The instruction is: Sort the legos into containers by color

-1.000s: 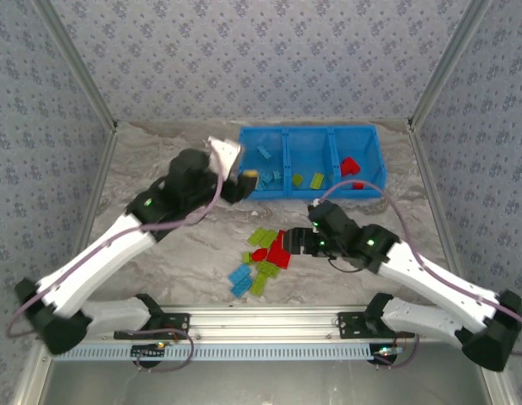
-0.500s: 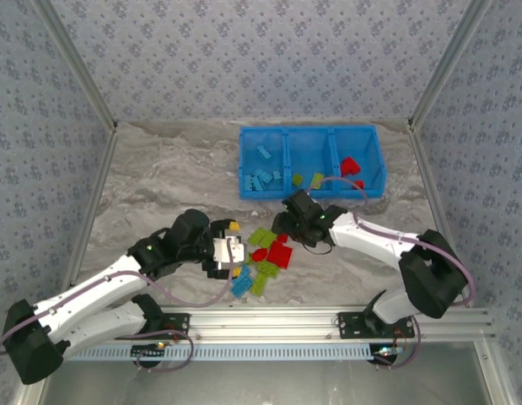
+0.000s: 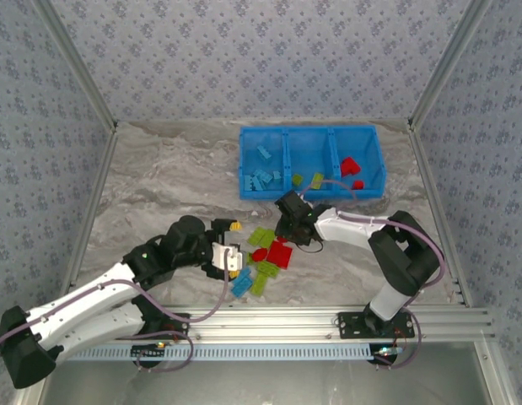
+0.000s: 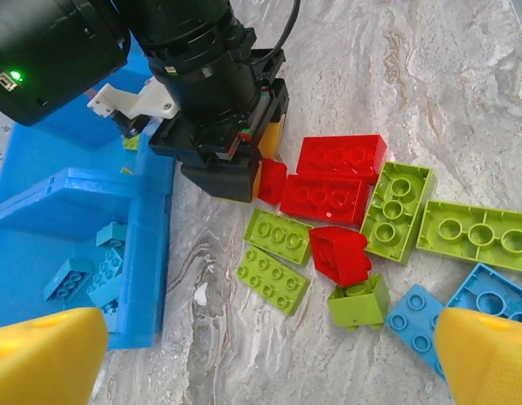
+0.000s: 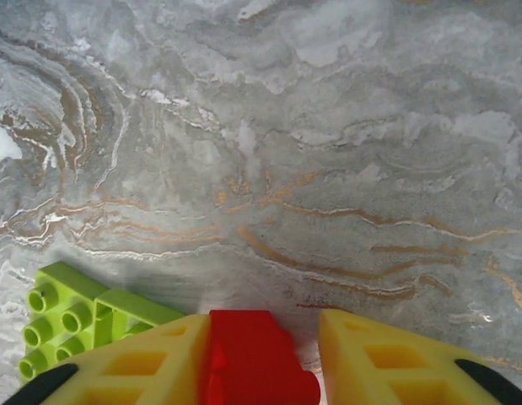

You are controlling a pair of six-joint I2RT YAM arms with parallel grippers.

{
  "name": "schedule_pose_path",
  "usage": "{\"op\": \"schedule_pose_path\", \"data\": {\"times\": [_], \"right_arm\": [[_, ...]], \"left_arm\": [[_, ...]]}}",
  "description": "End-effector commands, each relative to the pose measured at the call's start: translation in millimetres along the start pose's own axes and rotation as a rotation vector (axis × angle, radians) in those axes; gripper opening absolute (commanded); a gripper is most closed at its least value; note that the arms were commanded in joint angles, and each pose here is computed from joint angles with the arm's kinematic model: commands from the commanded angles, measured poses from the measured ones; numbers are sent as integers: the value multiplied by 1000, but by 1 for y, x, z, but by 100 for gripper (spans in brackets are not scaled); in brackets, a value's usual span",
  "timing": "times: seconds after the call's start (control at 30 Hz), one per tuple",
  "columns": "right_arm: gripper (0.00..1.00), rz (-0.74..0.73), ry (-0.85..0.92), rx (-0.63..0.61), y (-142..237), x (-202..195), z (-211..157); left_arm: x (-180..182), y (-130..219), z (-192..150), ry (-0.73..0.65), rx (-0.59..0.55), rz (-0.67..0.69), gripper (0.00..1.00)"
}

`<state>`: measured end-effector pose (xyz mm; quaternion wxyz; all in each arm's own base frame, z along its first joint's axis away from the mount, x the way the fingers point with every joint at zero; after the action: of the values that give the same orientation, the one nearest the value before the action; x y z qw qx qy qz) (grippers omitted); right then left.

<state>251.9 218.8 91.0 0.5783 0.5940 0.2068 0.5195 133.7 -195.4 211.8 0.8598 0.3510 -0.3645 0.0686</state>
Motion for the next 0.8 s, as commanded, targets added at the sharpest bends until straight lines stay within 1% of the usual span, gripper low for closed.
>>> {"op": "schedule_pose_path", "data": {"times": [0.0, 0.03, 0.1, 0.17, 0.27, 0.37, 0.47, 0.57, 0.6, 0.67, 0.77], "right_arm": [[36, -26, -38, -49, 4, -16, -2], [33, -12, -44, -68, 9, -19, -1], [29, 24, -57, -100, 22, -22, 1], [29, 49, -61, -120, 36, -24, 3], [28, 74, -57, -188, 65, -27, 10], [26, 106, -56, -268, 99, -30, 21], [26, 106, -45, -388, 141, -36, 40], [26, 69, -52, -479, 175, -49, 75], [26, 56, -69, -511, 184, -54, 93], [25, 13, -101, -546, 192, -63, 125], [24, -45, -161, -557, 187, -77, 175]], "left_arm": [[2, -1, 3, -40, -12, 29, 99], [1, -1, 3, -43, -15, 28, 99], [1, -2, 3, -45, -21, 27, 99], [2, -2, 4, -46, -29, 29, 99], [2, -3, 6, -49, -43, 30, 99], [2, -2, 8, -50, -55, 31, 99], [4, 1, 11, -45, -78, 46, 99], [8, 4, 13, -25, -95, 75, 99], [9, 5, 14, -22, -96, 79, 99], [10, 6, 14, -12, -90, 84, 99], [12, 7, 15, 1, -90, 87, 99]]}}
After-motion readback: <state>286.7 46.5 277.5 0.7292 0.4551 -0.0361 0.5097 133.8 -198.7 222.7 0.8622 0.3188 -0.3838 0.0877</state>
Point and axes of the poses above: each hand's point on the last joint's axis, 136 mm out from that joint toward the fingers, its own y axis back along the fingers, its own x axis along the line the jaws close on, z = x × y, the point moved 7 cm from there along y, back along the fingers, and after that the axes turned 10 degrees about -y, right-handed, at the moved point
